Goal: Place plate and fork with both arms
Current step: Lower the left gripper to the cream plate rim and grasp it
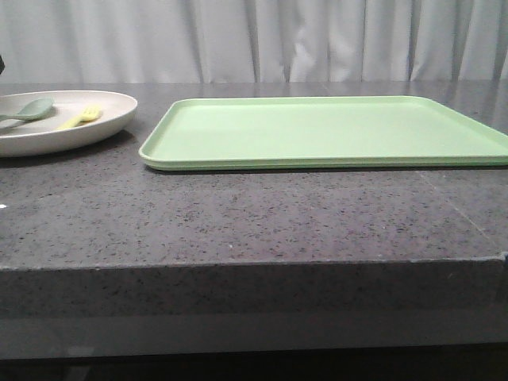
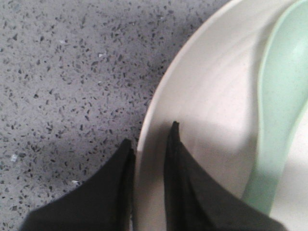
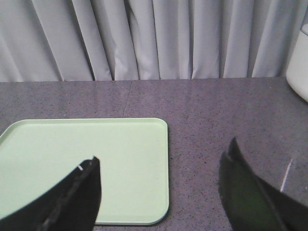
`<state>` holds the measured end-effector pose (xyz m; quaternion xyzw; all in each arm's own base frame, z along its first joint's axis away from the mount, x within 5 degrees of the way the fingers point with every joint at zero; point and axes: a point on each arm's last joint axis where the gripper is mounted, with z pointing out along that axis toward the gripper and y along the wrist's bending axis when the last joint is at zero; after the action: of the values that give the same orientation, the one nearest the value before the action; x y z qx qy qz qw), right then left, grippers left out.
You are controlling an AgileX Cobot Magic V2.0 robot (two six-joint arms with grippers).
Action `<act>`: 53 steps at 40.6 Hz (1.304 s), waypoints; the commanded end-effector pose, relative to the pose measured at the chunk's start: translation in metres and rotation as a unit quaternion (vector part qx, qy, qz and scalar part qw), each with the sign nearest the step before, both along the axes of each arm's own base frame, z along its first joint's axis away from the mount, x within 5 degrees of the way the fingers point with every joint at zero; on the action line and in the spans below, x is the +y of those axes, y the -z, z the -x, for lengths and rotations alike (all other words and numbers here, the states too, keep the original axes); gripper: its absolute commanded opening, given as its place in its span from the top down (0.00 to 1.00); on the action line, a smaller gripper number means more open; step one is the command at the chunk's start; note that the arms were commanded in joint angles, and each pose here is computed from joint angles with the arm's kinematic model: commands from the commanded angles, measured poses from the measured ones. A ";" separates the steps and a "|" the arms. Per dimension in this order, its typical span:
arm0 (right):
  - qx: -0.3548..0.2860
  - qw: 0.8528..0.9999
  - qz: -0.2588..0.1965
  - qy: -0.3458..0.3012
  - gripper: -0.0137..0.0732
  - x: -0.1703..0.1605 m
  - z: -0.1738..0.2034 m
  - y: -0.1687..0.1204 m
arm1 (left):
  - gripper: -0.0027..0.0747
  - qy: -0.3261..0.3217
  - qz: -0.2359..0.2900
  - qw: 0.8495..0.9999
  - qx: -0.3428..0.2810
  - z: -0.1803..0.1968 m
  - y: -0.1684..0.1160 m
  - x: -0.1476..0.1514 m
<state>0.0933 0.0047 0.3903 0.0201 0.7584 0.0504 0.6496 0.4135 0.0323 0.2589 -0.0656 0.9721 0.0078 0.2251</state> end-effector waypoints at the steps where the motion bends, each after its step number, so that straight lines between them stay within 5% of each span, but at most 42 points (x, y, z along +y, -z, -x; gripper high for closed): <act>1: -0.057 0.998 0.009 0.004 0.23 -0.001 0.000 -0.018 | 0.95 -0.002 -0.001 0.999 -0.042 0.002 -0.025 0.000; 14: -0.057 0.998 0.009 0.004 0.23 -0.001 0.000 -0.018 | 0.99 -0.016 0.007 0.999 -0.029 0.006 -0.025 0.010; 24: -0.057 0.998 0.009 0.004 0.23 -0.001 0.000 -0.018 | 0.99 0.005 0.090 0.995 -0.037 0.007 -0.027 0.013; 33: -0.057 0.998 0.009 0.004 0.23 -0.001 0.000 -0.018 | 0.99 0.021 0.091 0.995 -0.036 0.009 -0.029 0.014; 53: -0.057 0.998 0.009 0.004 0.23 -0.001 0.000 -0.018 | 0.99 0.043 0.106 0.990 -0.087 0.007 -0.081 0.010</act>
<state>0.0933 0.0047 0.3905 0.0201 0.7577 0.0504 0.6503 0.4142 0.0462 0.2975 -0.0568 0.9642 -0.0986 0.2397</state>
